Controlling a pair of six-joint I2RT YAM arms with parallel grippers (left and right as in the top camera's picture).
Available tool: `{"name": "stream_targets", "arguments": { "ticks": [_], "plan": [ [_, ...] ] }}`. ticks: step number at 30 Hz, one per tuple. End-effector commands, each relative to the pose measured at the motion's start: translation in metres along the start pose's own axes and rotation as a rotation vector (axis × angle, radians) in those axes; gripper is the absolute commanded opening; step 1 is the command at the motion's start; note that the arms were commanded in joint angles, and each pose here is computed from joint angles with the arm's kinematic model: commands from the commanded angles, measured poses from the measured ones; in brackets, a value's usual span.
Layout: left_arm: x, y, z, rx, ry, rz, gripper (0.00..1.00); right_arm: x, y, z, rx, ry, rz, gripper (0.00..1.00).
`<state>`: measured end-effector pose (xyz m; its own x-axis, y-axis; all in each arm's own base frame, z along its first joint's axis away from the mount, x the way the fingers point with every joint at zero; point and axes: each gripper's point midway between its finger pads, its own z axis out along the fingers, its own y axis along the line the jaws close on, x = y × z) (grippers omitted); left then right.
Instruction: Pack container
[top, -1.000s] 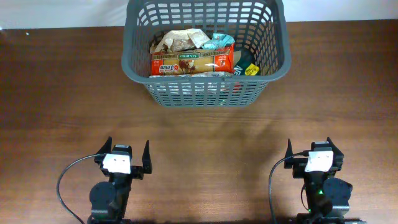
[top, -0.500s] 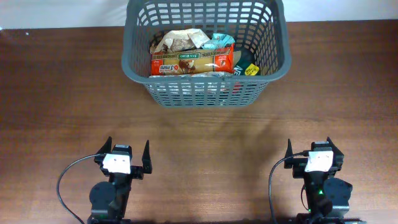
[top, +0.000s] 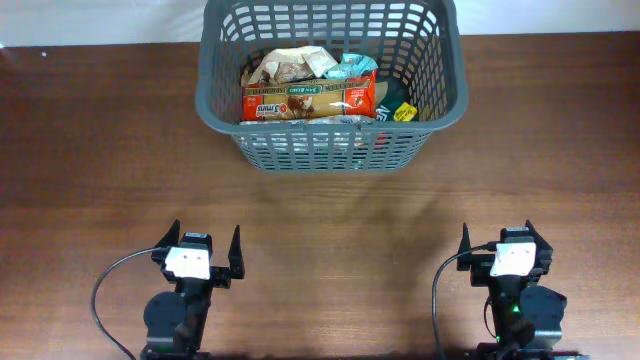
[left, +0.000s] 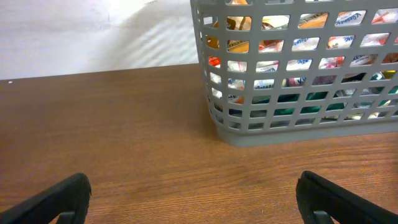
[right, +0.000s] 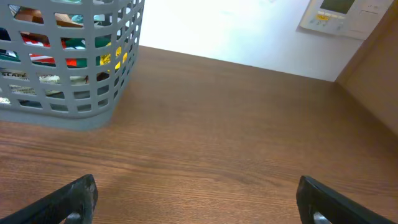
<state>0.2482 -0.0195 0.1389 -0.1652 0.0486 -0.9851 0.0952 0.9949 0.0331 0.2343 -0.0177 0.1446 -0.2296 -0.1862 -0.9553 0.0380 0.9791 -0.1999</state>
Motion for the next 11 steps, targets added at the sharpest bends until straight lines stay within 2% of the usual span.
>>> {"name": "stream_targets", "arguments": {
  "ticks": [1, 11],
  "plan": [
    [0.0013, 0.0002, 0.0002, 0.001, -0.006, -0.010, 0.99, 0.0012, 0.0003, 0.0001, 0.003, -0.003, -0.004, 0.99],
    [0.0013, 0.0002, 0.0002, 0.001, -0.006, -0.010, 0.99, 0.0012, 0.0004, 0.0001, 0.003, -0.003, -0.004, 0.99]
  ]
}}
